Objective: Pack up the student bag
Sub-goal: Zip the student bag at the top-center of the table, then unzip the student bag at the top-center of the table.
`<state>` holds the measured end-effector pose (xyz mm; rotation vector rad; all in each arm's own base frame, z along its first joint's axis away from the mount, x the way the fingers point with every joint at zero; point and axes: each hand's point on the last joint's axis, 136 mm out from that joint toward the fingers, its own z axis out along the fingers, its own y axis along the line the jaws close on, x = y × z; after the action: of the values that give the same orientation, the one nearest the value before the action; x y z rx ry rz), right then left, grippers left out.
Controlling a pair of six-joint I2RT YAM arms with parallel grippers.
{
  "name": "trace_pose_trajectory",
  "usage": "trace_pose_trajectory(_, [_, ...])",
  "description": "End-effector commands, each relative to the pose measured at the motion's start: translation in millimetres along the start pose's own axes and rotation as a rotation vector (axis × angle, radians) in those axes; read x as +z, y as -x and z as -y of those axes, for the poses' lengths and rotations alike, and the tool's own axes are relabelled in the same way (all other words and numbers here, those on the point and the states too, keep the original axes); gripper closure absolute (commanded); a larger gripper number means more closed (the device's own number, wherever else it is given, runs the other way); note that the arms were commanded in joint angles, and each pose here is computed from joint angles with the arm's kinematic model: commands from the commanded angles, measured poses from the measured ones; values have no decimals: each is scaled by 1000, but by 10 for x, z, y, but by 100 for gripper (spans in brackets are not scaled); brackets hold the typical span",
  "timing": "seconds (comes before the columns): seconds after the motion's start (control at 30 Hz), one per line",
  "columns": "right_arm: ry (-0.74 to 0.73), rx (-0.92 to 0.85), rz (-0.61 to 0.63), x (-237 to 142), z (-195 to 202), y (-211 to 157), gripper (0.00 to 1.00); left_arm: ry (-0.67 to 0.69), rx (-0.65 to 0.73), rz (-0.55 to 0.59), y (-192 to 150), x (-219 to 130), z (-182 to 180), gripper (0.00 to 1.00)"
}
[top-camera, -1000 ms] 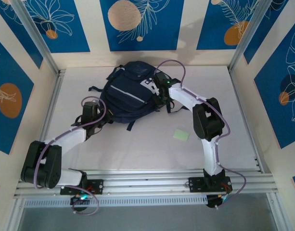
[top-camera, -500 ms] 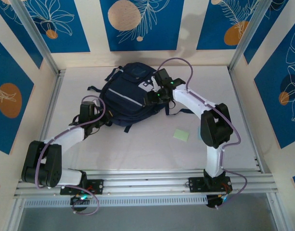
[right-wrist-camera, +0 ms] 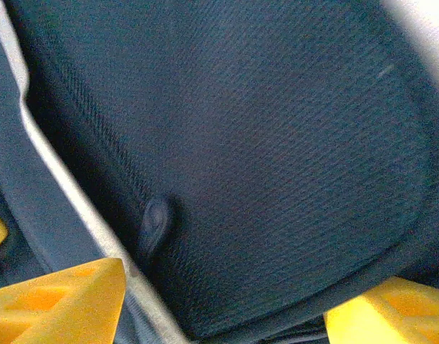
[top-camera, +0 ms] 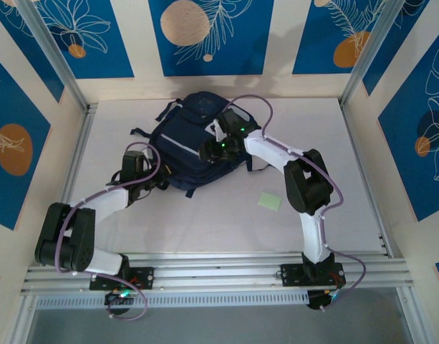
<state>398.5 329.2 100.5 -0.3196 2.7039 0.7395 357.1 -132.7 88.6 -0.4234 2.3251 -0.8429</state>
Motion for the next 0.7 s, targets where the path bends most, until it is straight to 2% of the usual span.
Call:
trace_pose_trajectory(0.0, [125, -26, -78, -74, -553, -404, 29, -113, 43, -18, -31, 52, 303, 100])
trace_pose_trajectory(0.17, [108, -27, -114, -95, -602, -585, 30, -95, 45, -5, 6, 53, 287, 100])
trace_pose_trajectory(0.3, [12, -32, -93, -184, -382, -519, 30, -48, 79, 9, 67, -14, 255, 100])
trace_pose_trajectory(0.37, [-34, -13, -65, -288, -232, -445, 30, -3, 115, 17, 105, -90, 229, 91])
trace_pose_trajectory(0.43, [-73, 21, -31, -396, -63, -355, 31, 65, 160, 31, 163, -211, 188, 73])
trace_pose_trajectory(0.53, [-81, 89, 8, -472, 115, -212, 32, 117, 223, 44, 210, -398, 194, 55])
trace_pose_trajectory(0.67, [9, 198, 26, -407, 139, -41, 40, 107, 301, 50, 176, -552, 318, 50])
